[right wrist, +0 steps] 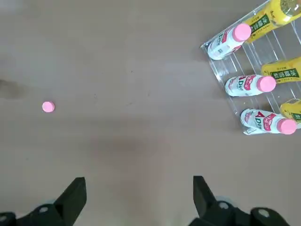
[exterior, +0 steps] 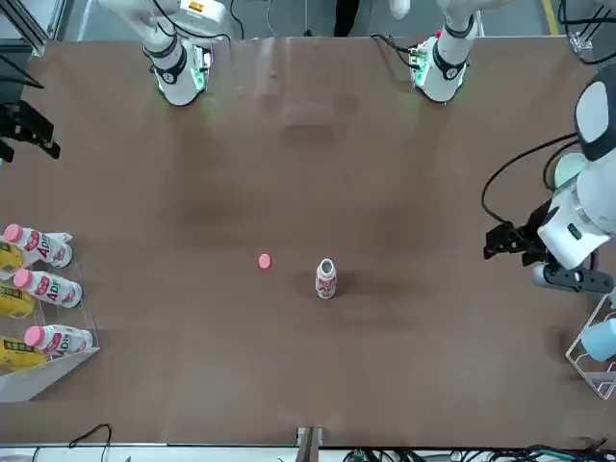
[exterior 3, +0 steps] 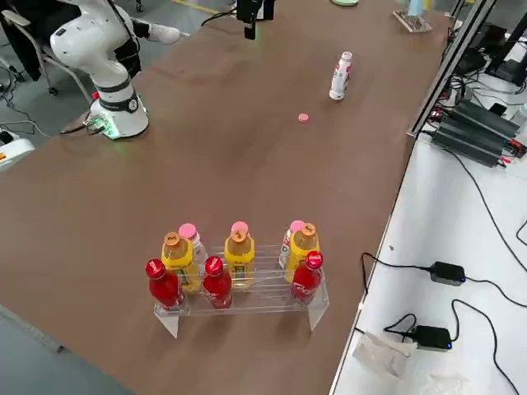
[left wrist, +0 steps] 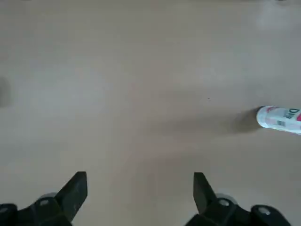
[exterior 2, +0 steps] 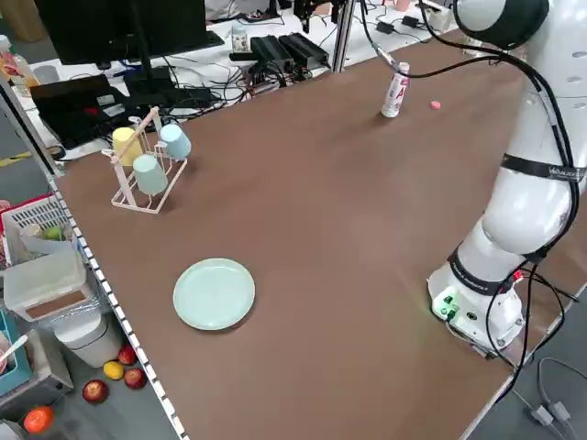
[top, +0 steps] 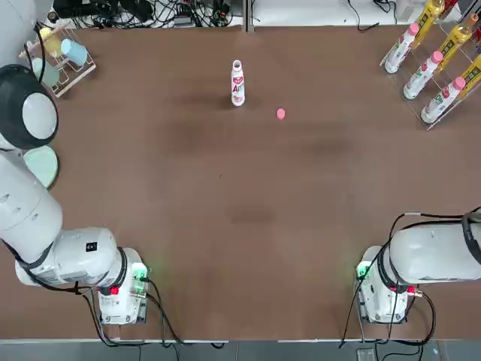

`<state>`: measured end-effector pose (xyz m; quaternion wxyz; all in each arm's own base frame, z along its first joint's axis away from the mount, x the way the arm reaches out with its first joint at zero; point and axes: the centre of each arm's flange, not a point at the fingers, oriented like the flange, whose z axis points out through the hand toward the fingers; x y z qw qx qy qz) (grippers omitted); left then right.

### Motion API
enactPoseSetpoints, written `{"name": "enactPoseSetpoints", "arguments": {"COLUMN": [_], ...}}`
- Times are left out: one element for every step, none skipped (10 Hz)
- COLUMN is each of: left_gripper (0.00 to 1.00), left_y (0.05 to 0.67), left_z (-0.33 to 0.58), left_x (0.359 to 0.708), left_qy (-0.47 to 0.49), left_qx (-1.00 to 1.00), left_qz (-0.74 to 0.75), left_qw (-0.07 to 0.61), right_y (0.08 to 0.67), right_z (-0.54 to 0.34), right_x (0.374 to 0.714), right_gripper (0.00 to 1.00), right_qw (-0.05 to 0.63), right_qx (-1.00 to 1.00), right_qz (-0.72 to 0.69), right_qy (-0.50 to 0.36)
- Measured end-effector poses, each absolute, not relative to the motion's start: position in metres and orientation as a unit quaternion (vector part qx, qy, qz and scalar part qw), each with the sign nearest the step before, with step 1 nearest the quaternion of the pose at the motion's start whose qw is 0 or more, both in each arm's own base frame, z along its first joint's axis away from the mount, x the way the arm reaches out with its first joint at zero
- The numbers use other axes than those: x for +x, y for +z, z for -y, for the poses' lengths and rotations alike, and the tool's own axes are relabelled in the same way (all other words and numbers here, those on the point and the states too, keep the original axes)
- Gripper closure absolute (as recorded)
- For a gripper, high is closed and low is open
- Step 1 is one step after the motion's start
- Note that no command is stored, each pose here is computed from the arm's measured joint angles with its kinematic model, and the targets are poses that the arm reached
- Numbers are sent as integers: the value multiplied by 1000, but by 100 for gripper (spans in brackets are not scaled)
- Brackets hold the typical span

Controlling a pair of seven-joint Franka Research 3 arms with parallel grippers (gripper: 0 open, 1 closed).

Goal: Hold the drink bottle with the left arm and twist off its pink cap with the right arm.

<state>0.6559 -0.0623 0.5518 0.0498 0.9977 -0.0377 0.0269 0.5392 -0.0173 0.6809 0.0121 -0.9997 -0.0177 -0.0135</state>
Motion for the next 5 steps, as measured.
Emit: {"name": "enactPoseSetpoints", "arguments": {"left_gripper": [0,0,0,0,0], "left_y": [562,572,581,585,588], "left_z": [55,50,41,18,-7], "left_x": [651,644,638,635,633], "left_qy": [29,26,22,19,19], "left_qx": [999,999,1000,1000,1000], "left_qz": [22,17,12,5,6], "left_qw": [38,22,10,5,4], "right_y": [681,681,681,681,682], "right_z": [18,18,20,20,20], "right_x": [539,539,539,539,539], "right_gripper": [0,0,0,0,0], "right_qw": [12,12,12,12,12], "right_qx": [-1000,-1000,-1000,-1000,-1000], "right_qz": [17,17,16,15,15], "right_qy": [-14,-14,-15,-15,-15]}}
